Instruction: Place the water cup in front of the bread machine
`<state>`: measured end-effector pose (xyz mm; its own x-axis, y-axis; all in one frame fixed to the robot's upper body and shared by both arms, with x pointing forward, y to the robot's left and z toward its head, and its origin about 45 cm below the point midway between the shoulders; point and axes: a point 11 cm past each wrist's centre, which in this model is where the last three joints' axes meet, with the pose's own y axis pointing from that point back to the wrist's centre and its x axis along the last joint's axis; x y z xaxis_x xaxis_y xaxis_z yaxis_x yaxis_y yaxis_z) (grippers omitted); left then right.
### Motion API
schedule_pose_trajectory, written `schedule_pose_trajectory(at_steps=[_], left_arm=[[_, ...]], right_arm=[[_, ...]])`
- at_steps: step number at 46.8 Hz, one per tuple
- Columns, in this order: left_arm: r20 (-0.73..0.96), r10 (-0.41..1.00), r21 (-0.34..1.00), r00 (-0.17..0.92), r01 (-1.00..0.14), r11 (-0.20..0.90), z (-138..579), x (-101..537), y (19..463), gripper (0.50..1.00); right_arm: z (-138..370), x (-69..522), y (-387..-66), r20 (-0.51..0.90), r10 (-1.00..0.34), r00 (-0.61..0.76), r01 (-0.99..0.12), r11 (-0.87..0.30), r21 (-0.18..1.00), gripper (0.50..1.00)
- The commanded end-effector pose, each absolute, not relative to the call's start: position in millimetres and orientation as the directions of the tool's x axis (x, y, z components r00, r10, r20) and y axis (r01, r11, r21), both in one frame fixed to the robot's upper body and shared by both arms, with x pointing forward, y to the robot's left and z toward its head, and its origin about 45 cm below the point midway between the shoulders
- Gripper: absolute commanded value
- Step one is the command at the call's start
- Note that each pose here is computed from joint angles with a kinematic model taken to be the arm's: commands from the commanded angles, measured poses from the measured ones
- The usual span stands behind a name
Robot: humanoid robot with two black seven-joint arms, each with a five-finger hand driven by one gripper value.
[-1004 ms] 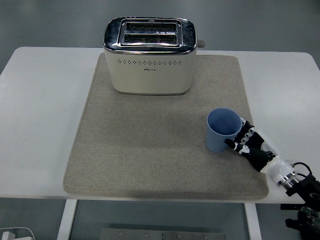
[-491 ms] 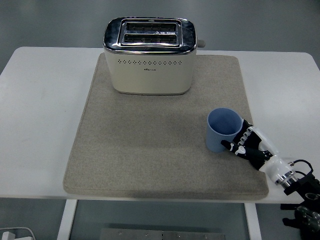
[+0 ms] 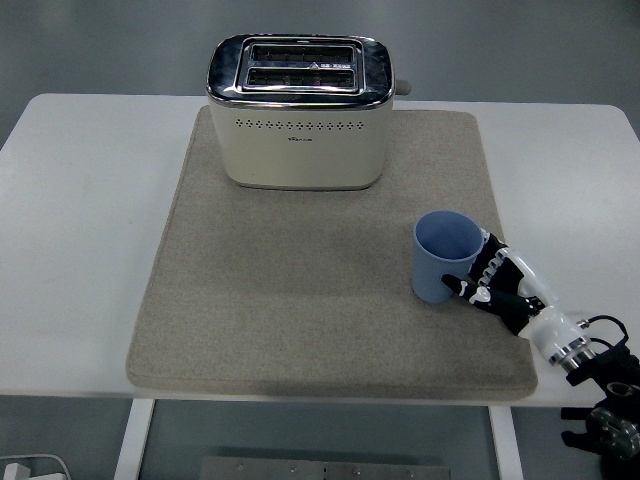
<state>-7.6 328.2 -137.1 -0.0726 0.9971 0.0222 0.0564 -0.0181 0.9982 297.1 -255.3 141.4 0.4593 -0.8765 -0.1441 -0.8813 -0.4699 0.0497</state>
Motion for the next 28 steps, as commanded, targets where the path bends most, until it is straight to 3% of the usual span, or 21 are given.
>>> schedule_pose_trajectory(at_steps=[1, 18, 23, 28], left_arm=[[0.022, 0.997, 0.998, -0.073, 0.056, -0.018, -137.1, -7.6, 328.2, 1.000], [0.022, 0.997, 0.998, -0.073, 0.056, -0.018, -137.1, -7.6, 328.2, 1.000], [0.022, 0.997, 0.998, -0.073, 0.056, -0.018, -137.1, -7.6, 328.2, 1.000], [0.022, 0.997, 0.998, -0.073, 0.056, -0.018, -137.1, -7.6, 328.2, 1.000]], right_arm=[[141.1, 296.6, -255.0, -0.149, -0.874, 0.462, -0.880, -0.473, 0.050, 0.915], [142.7, 295.5, -252.3, -0.158, -0.870, 0.467, -0.877, -0.479, 0.045, 0.901], [142.7, 295.5, -252.3, -0.158, -0.870, 0.467, -0.877, -0.479, 0.045, 0.852], [142.7, 295.5, -252.3, -0.158, -0.870, 0.467, -0.877, -0.479, 0.045, 0.758]])
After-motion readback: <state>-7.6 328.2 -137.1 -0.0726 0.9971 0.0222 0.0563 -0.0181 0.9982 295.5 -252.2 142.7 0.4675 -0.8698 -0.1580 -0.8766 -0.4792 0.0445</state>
